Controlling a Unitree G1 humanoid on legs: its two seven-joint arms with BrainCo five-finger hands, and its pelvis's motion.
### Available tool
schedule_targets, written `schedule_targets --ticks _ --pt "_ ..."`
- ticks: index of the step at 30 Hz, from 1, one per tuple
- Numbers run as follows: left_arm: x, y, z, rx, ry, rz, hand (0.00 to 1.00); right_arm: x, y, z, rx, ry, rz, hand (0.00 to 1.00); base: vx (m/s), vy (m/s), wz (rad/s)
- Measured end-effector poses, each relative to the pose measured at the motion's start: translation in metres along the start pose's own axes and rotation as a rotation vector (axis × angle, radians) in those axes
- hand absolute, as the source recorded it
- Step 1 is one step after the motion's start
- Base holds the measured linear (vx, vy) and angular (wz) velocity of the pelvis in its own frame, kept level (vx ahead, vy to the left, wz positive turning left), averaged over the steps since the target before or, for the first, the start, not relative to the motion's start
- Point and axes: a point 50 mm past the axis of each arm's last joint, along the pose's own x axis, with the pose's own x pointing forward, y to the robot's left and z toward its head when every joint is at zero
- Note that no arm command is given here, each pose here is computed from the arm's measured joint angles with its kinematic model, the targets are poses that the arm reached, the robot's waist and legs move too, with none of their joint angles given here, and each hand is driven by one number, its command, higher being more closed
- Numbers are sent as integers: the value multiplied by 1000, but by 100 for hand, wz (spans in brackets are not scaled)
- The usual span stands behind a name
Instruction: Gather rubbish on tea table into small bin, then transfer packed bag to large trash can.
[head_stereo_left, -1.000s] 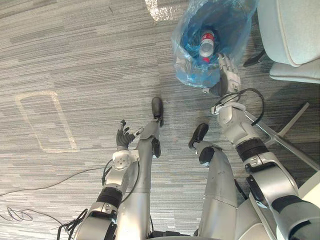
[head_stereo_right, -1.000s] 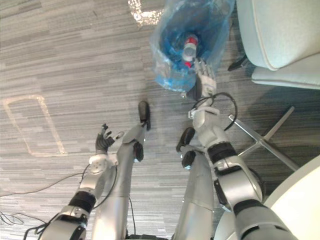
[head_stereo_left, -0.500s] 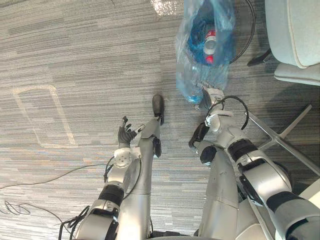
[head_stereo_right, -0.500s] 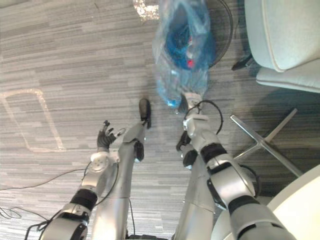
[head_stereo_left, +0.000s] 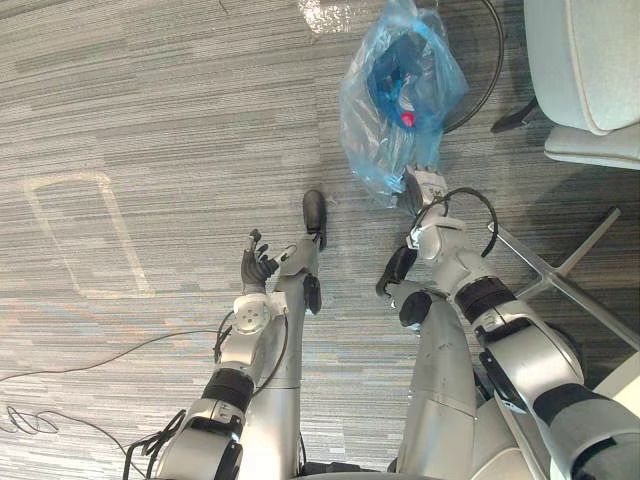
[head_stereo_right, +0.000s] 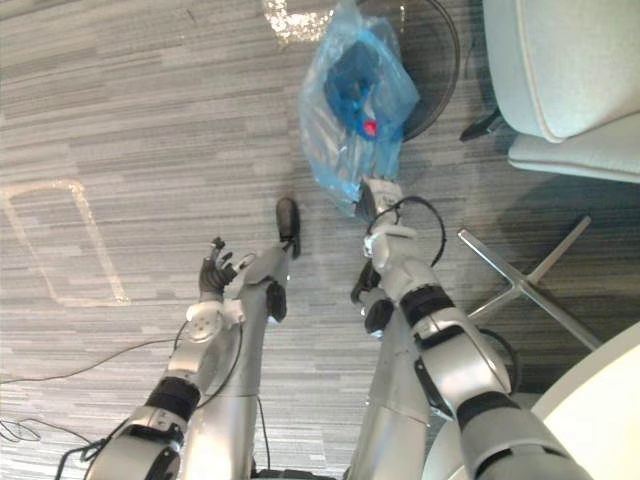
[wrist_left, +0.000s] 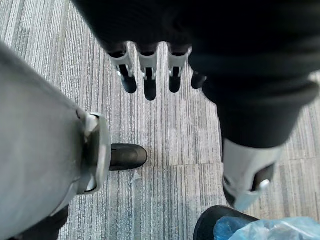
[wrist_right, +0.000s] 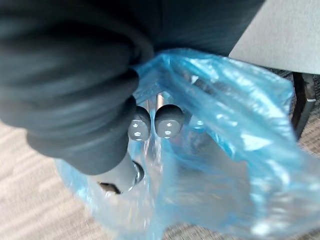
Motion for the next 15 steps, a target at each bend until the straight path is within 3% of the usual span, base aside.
schedule_targets --ticks 6,15 --pt "-1 1 -7 14 42 0 0 -7 4 16 101 -39 -21 100 -73 3 -6" --pt "-31 20 -57 51 228 23 0 -52 32 29 338 -44 26 100 -27 -2 -6"
